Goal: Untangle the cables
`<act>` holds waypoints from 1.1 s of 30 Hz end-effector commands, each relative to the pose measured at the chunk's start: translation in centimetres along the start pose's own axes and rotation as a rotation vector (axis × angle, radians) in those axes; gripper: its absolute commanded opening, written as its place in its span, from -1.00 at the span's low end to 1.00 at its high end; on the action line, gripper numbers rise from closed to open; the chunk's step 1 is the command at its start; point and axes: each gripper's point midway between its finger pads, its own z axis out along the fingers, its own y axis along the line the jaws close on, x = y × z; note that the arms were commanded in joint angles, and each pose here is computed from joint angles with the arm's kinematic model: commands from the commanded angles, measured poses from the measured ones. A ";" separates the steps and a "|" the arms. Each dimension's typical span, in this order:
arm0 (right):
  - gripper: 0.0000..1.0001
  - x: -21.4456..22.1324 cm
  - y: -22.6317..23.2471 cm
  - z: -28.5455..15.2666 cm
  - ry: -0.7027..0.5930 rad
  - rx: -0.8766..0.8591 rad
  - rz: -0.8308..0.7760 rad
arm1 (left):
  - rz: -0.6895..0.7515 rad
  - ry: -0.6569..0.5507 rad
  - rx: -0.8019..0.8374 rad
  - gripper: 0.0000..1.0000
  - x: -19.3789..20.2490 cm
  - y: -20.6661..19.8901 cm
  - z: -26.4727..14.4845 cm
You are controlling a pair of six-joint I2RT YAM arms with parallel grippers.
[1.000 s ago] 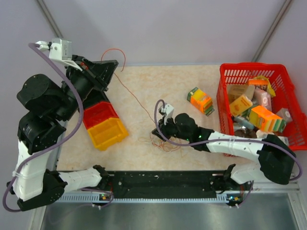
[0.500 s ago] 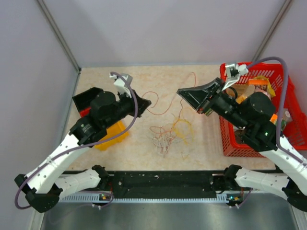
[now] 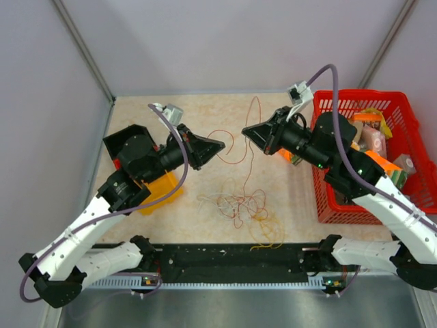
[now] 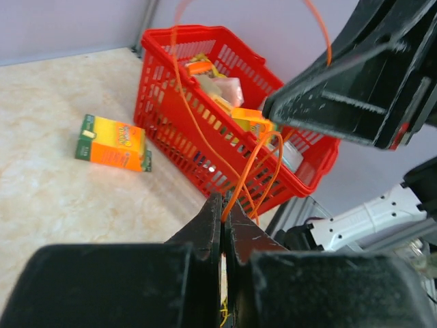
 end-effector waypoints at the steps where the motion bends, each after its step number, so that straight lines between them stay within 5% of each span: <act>1: -1.00 -2.9 1.5 -0.6 -0.077 -0.038 0.064 | -0.023 0.000 0.185 -1.00 0.3 -2.7 1.3; 8: -1.00 -3.7 2.6 0.0 -0.122 -0.091 0.197 | -0.050 0.023 0.217 -0.90 1.6 -2.9 3.5; 15: -1.00 -3.6 3.4 0.4 -0.126 -0.131 0.279 | -0.046 0.014 0.220 -0.20 2.3 -3.7 4.7; 23: -1.00 -2.4 3.0 0.5 -0.133 -0.143 0.358 | -0.044 0.028 0.204 -0.16 3.3 -3.6 6.1; 25: -1.00 -2.5 3.1 0.4 -0.147 -0.150 0.373 | -0.043 0.030 0.197 -0.27 3.6 -3.6 6.4; 29: -1.00 -2.4 2.7 -0.1 -0.153 -0.135 0.372 | -0.035 0.035 0.140 -0.91 3.8 -2.5 6.3; 31: -1.00 -2.1 1.6 -0.5 -0.153 -0.080 0.325 | -0.036 0.059 0.084 -1.00 4.2 -1.6 5.8; 33: -0.45 -1.1 0.3 -0.8 -0.128 -0.020 0.243 | -0.040 0.115 0.009 -1.00 5.3 -0.3 4.9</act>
